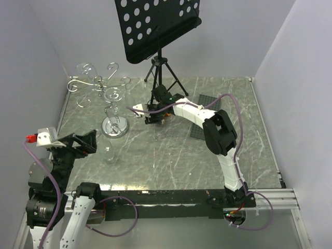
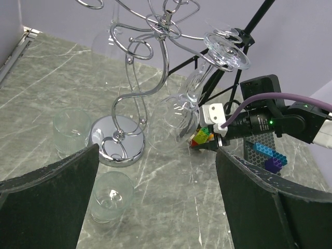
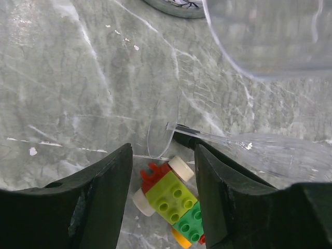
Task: Place the wine glass upside down on the wine glass rack
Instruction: Pick up the wine glass at the center of the board.
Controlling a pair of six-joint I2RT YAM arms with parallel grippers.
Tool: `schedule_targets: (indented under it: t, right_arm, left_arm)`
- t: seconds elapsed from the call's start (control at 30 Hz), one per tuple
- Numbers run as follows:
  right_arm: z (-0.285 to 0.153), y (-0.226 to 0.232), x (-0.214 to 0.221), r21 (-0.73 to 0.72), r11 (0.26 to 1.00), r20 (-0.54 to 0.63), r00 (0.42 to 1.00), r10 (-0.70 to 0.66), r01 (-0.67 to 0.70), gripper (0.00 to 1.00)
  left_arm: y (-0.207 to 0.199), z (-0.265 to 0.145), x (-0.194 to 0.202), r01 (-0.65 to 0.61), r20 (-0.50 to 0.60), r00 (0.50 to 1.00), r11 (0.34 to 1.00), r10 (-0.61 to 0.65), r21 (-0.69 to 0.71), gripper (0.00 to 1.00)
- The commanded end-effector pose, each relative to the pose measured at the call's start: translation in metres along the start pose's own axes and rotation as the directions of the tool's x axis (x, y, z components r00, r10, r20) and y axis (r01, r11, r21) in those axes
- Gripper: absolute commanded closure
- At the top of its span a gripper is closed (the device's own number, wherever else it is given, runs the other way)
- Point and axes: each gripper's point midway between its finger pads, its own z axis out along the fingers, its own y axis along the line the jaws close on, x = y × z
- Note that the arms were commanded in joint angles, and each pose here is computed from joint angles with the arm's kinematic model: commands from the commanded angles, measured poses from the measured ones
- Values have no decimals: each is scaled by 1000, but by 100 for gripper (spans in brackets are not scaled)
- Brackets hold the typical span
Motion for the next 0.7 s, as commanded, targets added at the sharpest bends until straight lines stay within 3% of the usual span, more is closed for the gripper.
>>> schedule_targets:
  t: [0.0,0.3,0.67]
  right_arm:
    - [10,-14,-7,29,999,15,999,-28,28,43]
    - [20,-14,-4,23,999,6,999,-32,32,51]
    - [23,-7,1,10,1000,1,1000,8,-8,76]
  left_arm:
    - [-5,2,-11,15,37,999,1000,-15,14,3]
    - [-6,2,-10,22,36,999,1000,-23,17,3]
    - [-9,1,-12,33,39,999,999,-34,34,3]
